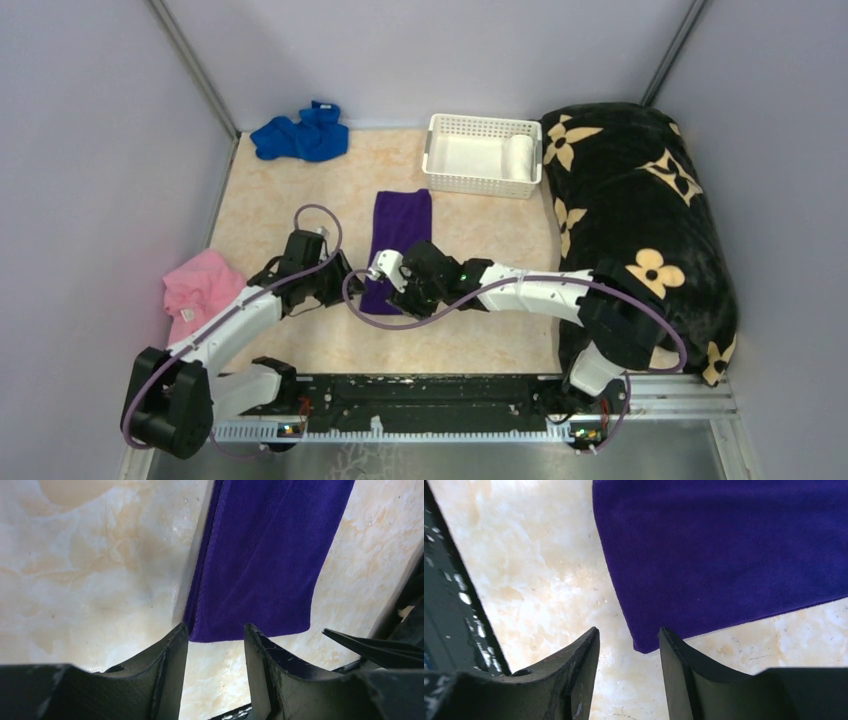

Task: Roll the towels
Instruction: Roll the towel at the center of the board.

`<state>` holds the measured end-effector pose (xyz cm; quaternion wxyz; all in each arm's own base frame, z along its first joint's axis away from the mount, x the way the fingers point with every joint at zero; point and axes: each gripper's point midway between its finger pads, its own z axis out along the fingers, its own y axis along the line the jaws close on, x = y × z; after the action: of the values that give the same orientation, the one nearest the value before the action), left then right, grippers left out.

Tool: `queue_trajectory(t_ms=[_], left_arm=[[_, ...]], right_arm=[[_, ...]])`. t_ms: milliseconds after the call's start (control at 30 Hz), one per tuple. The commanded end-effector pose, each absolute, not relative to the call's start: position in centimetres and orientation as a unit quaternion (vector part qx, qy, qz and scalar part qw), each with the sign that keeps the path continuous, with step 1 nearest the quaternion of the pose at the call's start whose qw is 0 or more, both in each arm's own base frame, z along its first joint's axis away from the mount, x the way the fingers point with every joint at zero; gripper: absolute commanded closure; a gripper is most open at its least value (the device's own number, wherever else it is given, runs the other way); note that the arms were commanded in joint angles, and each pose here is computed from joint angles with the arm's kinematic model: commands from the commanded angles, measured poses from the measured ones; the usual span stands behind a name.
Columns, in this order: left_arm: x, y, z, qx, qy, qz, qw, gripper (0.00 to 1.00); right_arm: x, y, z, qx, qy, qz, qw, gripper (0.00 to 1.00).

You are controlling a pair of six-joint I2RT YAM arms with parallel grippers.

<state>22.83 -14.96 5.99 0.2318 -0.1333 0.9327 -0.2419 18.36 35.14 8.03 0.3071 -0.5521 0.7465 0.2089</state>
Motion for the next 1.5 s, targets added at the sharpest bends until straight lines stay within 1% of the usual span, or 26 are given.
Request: queue_trajectory(t_ms=[0,133,233,433,500,567,633,700,733,867,1067,1300,1467], left_arm=[[21.5,-15.1,6.1,-0.166,0.926,-0.257,0.221,0.48],[20.7,-15.0,5.6,-0.184,0.927,-0.253,0.205,0.49],[20.3,-14.9,5.0,-0.196,0.925,-0.255,0.200,0.49],[19.5,-15.5,4.1,-0.215,0.921,-0.269,0.180,0.49],[19.5,-15.6,4.1,-0.219,0.920,-0.272,0.180,0.49],[19.6,-15.8,4.3,-0.222,0.918,-0.275,0.182,0.49],[19.8,-15.9,4.5,-0.227,0.915,-0.280,0.184,0.49],[20.0,-16.1,4.8,-0.234,0.911,-0.285,0.187,0.49],[20.0,-16.1,4.9,-0.238,0.909,-0.286,0.186,0.49],[19.6,-16.2,5.1,-0.267,0.900,-0.294,0.180,0.48],[18.3,-15.3,4.5,-0.312,0.889,-0.286,0.172,0.47],[16.8,-14.0,3.6,-0.340,0.889,-0.260,0.166,0.47],[17.0,-13.2,2.7,-0.339,0.895,-0.234,0.172,0.47]], right_arm=[[18.8,35.4,7.1,-0.572,0.739,0.177,0.308,0.53],[18.2,35.2,5.6,-0.582,0.741,0.167,0.291,0.56],[18.2,34.7,3.4,-0.586,0.750,0.147,0.270,0.57],[18.1,33.6,0.9,-0.589,0.760,0.115,0.250,0.61],[18.2,33.1,0.3,-0.588,0.764,0.097,0.247,0.64],[18.3,32.7,-0.1,-0.586,0.768,0.085,0.244,0.71],[18.1,32.6,-0.3,-0.583,0.772,0.088,0.238,0.82],[17.6,33.0,0.0,-0.578,0.774,0.106,0.235,0.96],[17.3,33.4,0.3,-0.573,0.775,0.120,0.237,1.00],[16.4,35.4,2.5,-0.534,0.787,0.183,0.247,1.00],[15.6,37.9,4.5,-0.466,0.813,0.249,0.245,1.00],[15.6,39.0,4.8,-0.401,0.841,0.274,0.239,1.00],[15.1,39.7,5.3,-0.373,0.844,0.308,0.232,1.00]])
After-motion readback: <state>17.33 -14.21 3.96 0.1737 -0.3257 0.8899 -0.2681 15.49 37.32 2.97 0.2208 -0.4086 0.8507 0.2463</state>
